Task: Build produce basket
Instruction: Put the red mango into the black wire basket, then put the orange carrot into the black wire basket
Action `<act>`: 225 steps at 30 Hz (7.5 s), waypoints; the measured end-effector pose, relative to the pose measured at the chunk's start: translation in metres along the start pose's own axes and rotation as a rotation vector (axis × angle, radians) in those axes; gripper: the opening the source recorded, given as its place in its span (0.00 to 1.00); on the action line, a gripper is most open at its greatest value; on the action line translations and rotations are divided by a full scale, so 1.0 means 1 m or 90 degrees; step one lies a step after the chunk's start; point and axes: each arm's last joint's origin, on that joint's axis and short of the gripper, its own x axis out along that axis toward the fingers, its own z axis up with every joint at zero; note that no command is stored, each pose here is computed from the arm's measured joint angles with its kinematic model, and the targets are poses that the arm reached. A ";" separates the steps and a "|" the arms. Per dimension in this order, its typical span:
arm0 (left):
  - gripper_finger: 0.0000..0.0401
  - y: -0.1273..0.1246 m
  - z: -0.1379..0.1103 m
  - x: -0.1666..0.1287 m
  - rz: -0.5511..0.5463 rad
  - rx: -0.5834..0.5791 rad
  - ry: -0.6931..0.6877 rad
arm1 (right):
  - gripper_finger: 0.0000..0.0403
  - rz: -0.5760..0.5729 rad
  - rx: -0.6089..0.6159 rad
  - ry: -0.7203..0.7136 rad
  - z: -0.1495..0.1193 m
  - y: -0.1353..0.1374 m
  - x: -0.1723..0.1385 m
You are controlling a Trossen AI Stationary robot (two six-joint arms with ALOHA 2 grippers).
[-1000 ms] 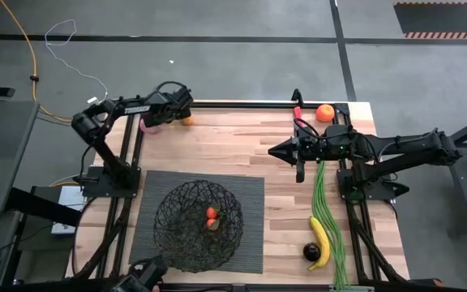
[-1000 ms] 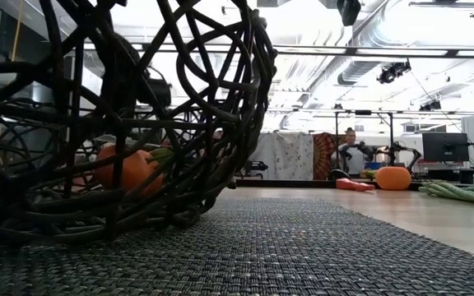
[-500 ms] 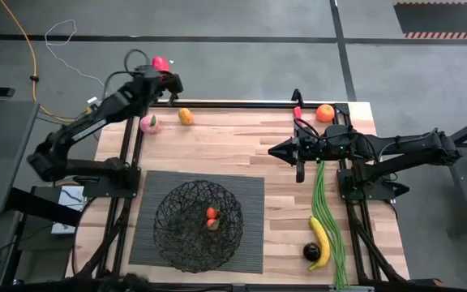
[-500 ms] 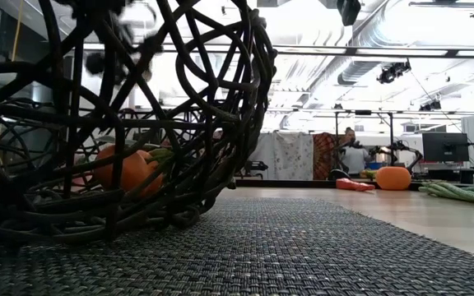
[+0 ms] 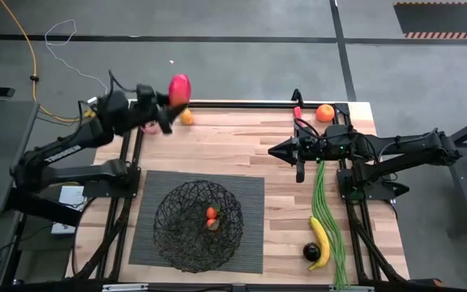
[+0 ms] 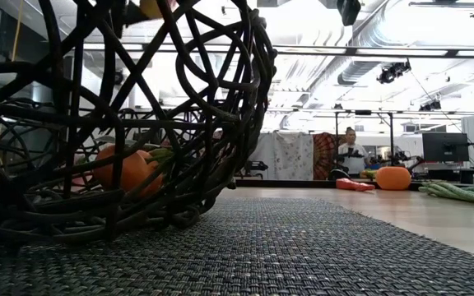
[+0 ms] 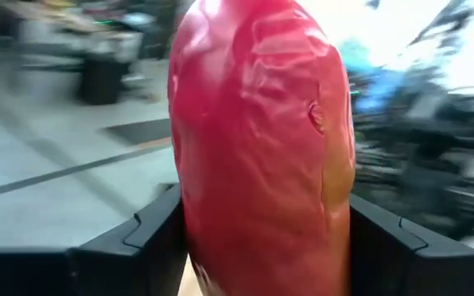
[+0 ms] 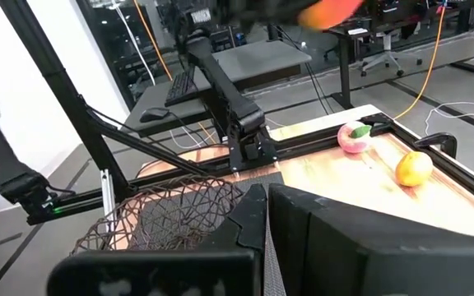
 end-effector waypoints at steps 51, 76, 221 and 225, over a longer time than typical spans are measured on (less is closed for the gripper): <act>0.59 -0.114 -0.059 -0.019 -0.251 0.325 0.424 | 0.00 0.047 -0.018 -0.069 0.011 0.004 -0.001; 0.59 -0.158 -0.222 -0.003 0.061 0.188 0.824 | 0.00 0.040 -0.016 -0.041 0.007 0.003 0.000; 0.00 -0.057 -0.049 -0.017 -0.313 0.046 0.026 | 0.67 -0.068 0.011 -0.066 0.008 -0.002 -0.001; 0.00 -0.057 -0.049 -0.017 -0.313 0.045 0.026 | 0.82 -0.076 0.004 -0.036 0.003 -0.003 0.000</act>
